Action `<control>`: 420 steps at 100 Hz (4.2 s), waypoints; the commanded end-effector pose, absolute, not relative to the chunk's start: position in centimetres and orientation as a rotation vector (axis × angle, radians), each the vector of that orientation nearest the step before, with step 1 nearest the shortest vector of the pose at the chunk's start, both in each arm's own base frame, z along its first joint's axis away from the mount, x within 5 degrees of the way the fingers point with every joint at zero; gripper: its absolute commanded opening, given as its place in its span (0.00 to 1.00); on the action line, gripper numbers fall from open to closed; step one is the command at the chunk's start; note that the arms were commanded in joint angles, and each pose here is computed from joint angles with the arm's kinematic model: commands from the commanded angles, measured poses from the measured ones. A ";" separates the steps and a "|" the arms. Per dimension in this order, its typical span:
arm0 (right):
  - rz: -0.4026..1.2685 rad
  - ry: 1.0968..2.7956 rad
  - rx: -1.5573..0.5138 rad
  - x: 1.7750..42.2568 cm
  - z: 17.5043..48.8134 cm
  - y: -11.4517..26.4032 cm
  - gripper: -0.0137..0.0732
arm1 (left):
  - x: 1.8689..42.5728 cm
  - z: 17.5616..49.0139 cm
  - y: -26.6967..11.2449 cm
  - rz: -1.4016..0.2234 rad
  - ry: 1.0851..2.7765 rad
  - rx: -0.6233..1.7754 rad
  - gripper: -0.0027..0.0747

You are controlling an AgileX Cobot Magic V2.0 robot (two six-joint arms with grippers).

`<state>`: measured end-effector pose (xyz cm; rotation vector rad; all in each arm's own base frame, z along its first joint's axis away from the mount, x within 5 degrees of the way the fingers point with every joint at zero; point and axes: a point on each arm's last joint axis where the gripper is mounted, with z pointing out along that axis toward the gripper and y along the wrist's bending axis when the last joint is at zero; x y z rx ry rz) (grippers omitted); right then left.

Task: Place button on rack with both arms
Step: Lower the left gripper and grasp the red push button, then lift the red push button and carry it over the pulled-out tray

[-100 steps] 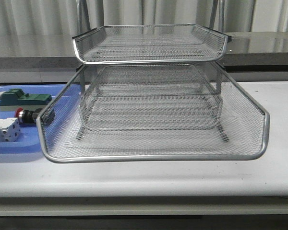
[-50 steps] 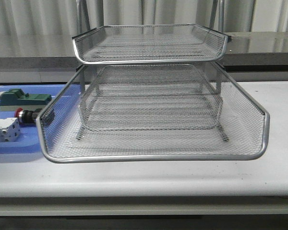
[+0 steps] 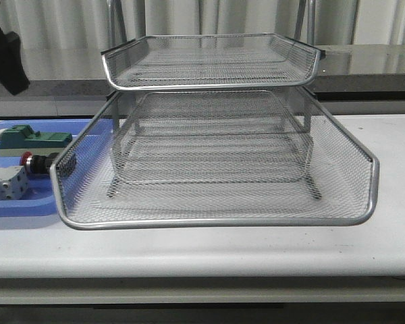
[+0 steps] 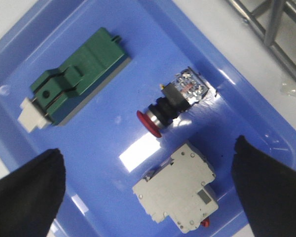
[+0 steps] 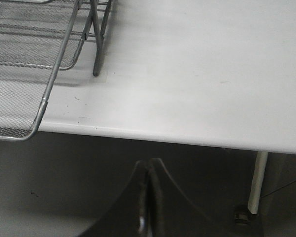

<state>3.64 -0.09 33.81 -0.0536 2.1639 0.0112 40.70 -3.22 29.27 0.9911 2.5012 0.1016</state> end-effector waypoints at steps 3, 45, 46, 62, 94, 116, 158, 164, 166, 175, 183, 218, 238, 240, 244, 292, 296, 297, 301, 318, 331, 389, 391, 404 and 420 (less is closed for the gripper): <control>-0.001 2.073 -0.052 3.8 35.3 -0.2 0.08 | 41.6 31.0 -4.7 0.121 2.405 1.095 0.89; -0.001 2.073 -0.052 3.8 35.3 -0.2 0.08 | 44.3 26.4 -6.3 0.214 2.336 1.455 0.89; -0.001 2.073 -0.052 3.8 35.3 -0.2 0.08 | 44.4 26.3 -6.3 0.213 2.336 1.458 0.89; -0.001 2.073 -0.052 3.8 35.3 -0.2 0.08 | 45.0 25.0 -6.5 0.212 2.324 1.474 0.89; -0.001 2.073 -0.052 3.8 35.3 -0.2 0.08 | 46.1 22.7 -6.6 0.217 2.316 1.503 0.89; -0.001 2.073 -0.052 3.8 35.3 -0.2 0.08 | 46.7 21.2 -6.7 0.218 2.314 1.501 0.89; -0.001 2.073 -0.052 3.8 35.3 -0.2 0.08 | 47.3 19.5 -6.9 0.196 2.320 1.489 0.89; -0.001 2.073 -0.052 3.8 35.3 -0.2 0.08 | 47.3 19.3 -6.9 0.194 2.323 1.491 0.89; -0.001 2.073 -0.052 3.8 35.3 -0.2 0.08 | 47.3 19.2 -6.9 0.189 2.325 1.490 0.89; -0.001 2.073 -0.052 3.8 35.3 -0.2 0.08 | 47.3 18.9 -6.9 0.182 2.331 1.491 0.89; -0.001 2.073 -0.052 3.8 35.3 -0.2 0.08 | 47.4 18.6 -7.0 0.176 2.336 1.492 0.89; -0.001 2.073 -0.052 3.8 35.3 -0.2 0.08 | 47.4 18.6 -6.9 0.178 2.337 1.494 0.41; -0.001 2.073 -0.052 3.8 35.3 -0.2 0.08 | 47.4 18.6 -6.9 0.186 2.336 1.500 0.08; -0.001 2.073 -0.052 3.8 35.3 -0.2 0.08 | 47.4 18.6 -6.9 0.185 2.338 1.501 0.06; -0.001 2.073 -0.052 3.8 35.3 -0.2 0.08 | 47.3 18.8 -6.9 0.184 2.342 1.506 0.03; -0.001 2.073 -0.052 3.8 35.3 -0.2 0.08 | 47.1 28.1 -6.9 0.158 2.382 1.384 0.01; -0.001 2.073 -0.052 3.8 35.3 -0.2 0.08 | 46.7 28.9 -6.9 0.149 2.400 1.369 0.01; -0.001 2.073 -0.052 3.8 35.3 -0.2 0.08 | 46.7 29.2 -6.9 0.150 2.398 1.363 0.01; -0.001 2.073 -0.052 3.8 35.3 -0.2 0.08 | 46.3 29.9 -6.8 0.143 2.411 1.355 0.01; -0.001 2.074 -0.052 3.8 35.3 -0.2 0.08 | 45.2 32.8 -6.7 0.159 2.383 1.277 0.01; -0.001 2.074 -0.052 3.8 35.3 -0.2 0.08 | 44.1 35.0 -6.6 0.151 2.379 1.171 0.01; -0.001 2.074 -0.052 3.8 35.3 -0.2 0.08 | 34.3 39.3 -9.1 0.055 2.327 1.238 0.01; -0.001 2.074 -0.052 3.8 35.3 -0.2 0.08 | 34.0 39.3 -9.4 0.038 2.323 1.247 0.01; -0.001 2.074 -0.052 3.8 35.3 -0.2 0.08 | 32.4 39.6 -11.5 -0.053 2.276 1.305 0.01; -0.001 2.074 -0.052 3.8 35.3 -0.2 0.08 | 30.8 39.2 -15.2 -0.224 2.216 1.398 0.01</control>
